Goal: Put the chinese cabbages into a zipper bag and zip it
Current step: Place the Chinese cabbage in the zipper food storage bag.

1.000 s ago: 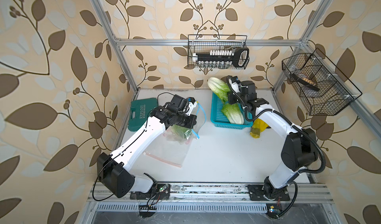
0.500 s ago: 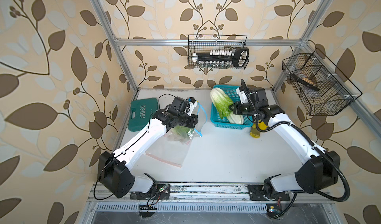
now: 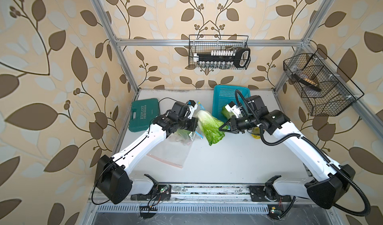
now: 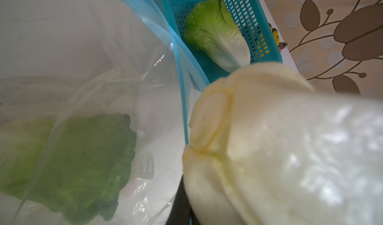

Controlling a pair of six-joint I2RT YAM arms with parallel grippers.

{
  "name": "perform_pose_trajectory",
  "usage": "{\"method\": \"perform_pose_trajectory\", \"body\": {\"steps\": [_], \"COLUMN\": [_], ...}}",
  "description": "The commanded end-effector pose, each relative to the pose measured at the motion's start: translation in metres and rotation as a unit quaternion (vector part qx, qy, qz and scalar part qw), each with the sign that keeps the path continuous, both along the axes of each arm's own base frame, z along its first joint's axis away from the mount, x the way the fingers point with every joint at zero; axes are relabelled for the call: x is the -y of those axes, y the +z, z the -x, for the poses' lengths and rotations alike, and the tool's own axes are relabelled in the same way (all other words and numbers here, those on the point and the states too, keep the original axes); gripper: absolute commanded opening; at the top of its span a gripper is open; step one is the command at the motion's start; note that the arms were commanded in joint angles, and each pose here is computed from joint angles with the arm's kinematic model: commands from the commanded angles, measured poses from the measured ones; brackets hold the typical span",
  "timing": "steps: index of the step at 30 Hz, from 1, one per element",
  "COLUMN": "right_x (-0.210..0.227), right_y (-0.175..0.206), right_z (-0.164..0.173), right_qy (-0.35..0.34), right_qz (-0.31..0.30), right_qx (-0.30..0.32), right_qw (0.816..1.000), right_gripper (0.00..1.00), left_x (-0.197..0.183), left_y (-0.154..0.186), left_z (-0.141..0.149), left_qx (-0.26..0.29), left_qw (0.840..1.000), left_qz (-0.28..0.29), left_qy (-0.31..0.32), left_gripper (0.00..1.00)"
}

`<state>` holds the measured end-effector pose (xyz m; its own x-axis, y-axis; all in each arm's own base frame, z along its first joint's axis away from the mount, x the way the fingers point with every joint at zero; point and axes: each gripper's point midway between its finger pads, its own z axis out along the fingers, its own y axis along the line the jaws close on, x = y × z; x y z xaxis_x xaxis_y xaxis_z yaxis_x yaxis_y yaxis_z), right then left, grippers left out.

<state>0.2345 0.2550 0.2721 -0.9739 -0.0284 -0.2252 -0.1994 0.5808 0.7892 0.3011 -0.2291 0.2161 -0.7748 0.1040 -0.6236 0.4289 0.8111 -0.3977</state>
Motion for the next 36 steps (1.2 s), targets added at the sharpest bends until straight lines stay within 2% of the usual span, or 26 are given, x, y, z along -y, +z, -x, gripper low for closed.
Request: {"method": "perform_pose_trajectory", "body": {"steps": [1, 5, 13, 16, 20, 23, 27, 31, 33, 36], "right_x": [-0.002, 0.003, 0.008, 0.019, 0.028, 0.026, 0.009, -0.004, -0.006, -0.014], "right_y": [-0.023, -0.046, -0.053, -0.06, -0.061, -0.056, -0.038, -0.024, -0.019, -0.002], "right_z": [0.01, 0.014, 0.023, 0.03, 0.037, 0.044, 0.037, 0.01, -0.012, -0.034], "right_qy": [0.001, -0.006, 0.002, 0.008, 0.02, 0.045, 0.032, -0.034, -0.089, -0.134], "right_qz": [0.001, 0.023, 0.044, 0.091, 0.14, 0.172, 0.121, 0.038, -0.023, -0.116], "right_qx": [-0.072, -0.105, -0.123, -0.124, -0.113, -0.1, -0.093, -0.102, -0.117, -0.133], "right_qw": [0.997, 0.994, 0.991, 0.988, 0.984, 0.979, 0.988, 0.993, 0.989, 0.975], "right_gripper": [0.0, 0.0, 0.0, 0.0, 0.0, 0.0, 0.0, 0.0, 0.0, 0.0], "left_x": [-0.003, -0.007, -0.009, -0.005, 0.026, 0.048, 0.059, 0.058, 0.057, 0.058], "left_y": [0.023, 0.029, 0.034, 0.037, 0.047, 0.047, 0.03, 0.022, 0.024, 0.024], "left_z": [0.002, 0.008, 0.015, 0.018, 0.041, 0.059, 0.078, 0.09, 0.093, 0.1], "left_qx": [0.03, 0.037, 0.043, 0.053, 0.094, 0.099, 0.064, 0.037, 0.032, 0.013], "left_qw": [0.999, 0.998, 0.998, 0.998, 0.994, 0.989, 0.986, 0.986, 0.986, 0.987], "left_qz": [0.02, 0.03, 0.032, 0.021, 0.013, 0.017, 0.007, -0.001, 0.008, 0.021], "left_qy": [0.019, 0.028, 0.029, 0.022, -0.053, -0.11, -0.151, -0.165, -0.161, -0.162], "left_gripper": [0.0, 0.0, 0.0, 0.0, 0.0, 0.0, 0.0, 0.03, 0.05, 0.08]}}
